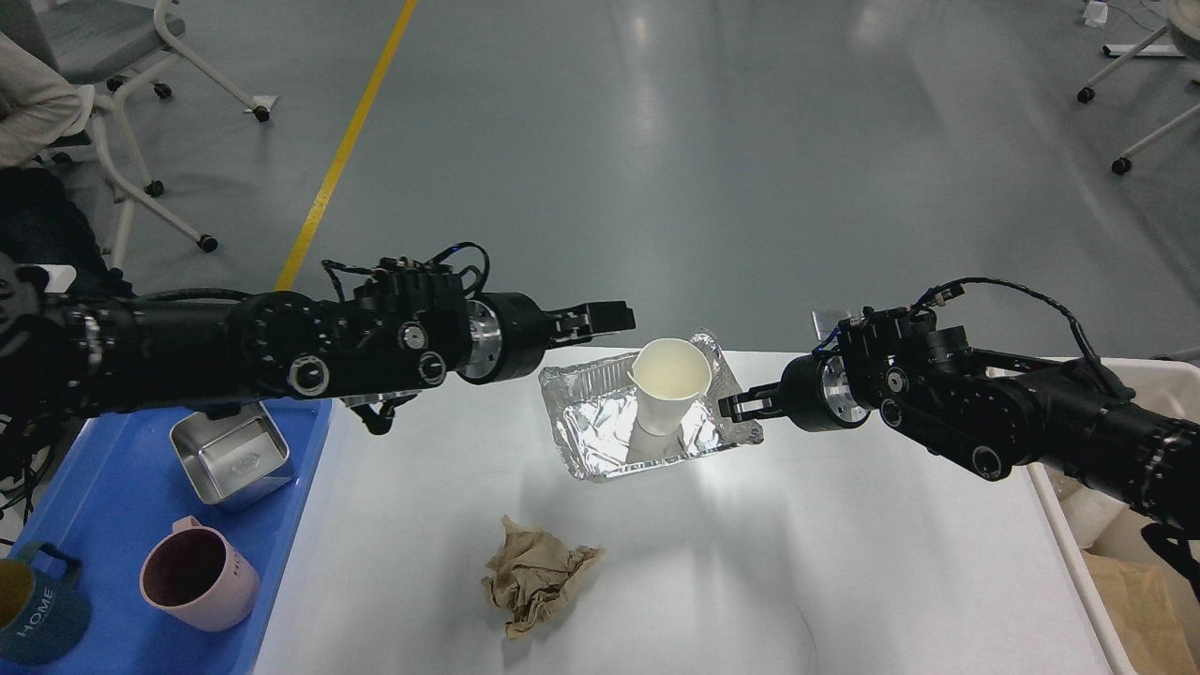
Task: Tidy desktop
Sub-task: 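Release the paper cup and withdraw the left gripper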
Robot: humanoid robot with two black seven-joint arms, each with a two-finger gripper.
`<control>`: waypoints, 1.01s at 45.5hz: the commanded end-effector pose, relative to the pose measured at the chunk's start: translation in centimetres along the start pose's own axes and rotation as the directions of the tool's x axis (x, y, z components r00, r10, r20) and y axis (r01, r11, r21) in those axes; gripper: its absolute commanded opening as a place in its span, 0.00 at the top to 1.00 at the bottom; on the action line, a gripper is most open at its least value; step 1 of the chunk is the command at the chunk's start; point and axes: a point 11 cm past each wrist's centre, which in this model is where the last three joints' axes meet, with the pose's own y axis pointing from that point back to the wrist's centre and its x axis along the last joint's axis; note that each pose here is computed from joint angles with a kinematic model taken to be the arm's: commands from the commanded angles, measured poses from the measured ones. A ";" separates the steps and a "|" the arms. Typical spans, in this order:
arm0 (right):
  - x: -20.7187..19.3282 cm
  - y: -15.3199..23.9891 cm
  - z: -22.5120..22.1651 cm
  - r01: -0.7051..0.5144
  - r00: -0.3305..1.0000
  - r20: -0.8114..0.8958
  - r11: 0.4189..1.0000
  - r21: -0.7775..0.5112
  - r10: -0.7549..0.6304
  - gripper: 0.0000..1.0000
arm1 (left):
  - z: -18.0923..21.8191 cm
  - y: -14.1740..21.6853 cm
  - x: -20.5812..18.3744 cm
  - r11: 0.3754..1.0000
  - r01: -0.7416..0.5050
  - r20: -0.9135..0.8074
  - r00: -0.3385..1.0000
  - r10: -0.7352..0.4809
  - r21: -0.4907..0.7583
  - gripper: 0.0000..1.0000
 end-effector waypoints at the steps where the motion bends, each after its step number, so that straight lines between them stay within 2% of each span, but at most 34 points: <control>1: -0.1 0.0 0.2 0.001 1.000 0.004 1.000 -0.004 -0.001 1.00 | -3.6 5.1 2.1 0.996 -0.084 -0.090 0.992 0.088 0.042 0.13; 9: -0.2 -0.2 0.1 0.004 1.000 0.002 1.000 -0.003 -0.004 1.00 | -11.0 12.3 5.3 0.958 -0.221 -0.192 0.948 0.255 0.183 0.13; 16: -0.2 -0.1 0.4 0.004 1.000 0.004 1.000 -0.012 -0.004 1.00 | -16.4 17.0 4.4 0.922 -0.251 -0.238 0.915 0.326 0.296 0.13; 22: -0.2 -0.1 0.6 0.004 1.000 0.005 1.000 -0.017 -0.003 1.00 | -20.0 20.5 3.2 0.893 -0.266 -0.211 0.910 0.357 0.363 0.13; 28: -0.2 -0.2 0.5 0.004 1.000 0.004 1.000 -0.015 -0.004 1.00 | -22.1 22.9 2.1 0.874 -0.268 -0.160 0.921 0.356 0.406 0.13; 35: -0.3 -0.2 0.5 0.005 1.000 0.005 1.000 -0.015 -0.005 1.00 | -23.8 26.4 2.3 0.831 -0.310 -0.151 0.896 0.418 0.462 0.13; 40: -0.3 -0.1 0.6 0.004 1.000 0.007 1.000 -0.016 -0.004 1.00 | -24.4 28.9 2.3 0.815 -0.352 -0.154 0.872 0.464 0.460 0.13; 46: -0.2 -0.2 0.4 0.006 1.000 0.004 1.000 -0.014 -0.006 1.00 | -25.0 30.1 1.8 0.810 -0.362 -0.160 0.864 0.477 0.462 0.13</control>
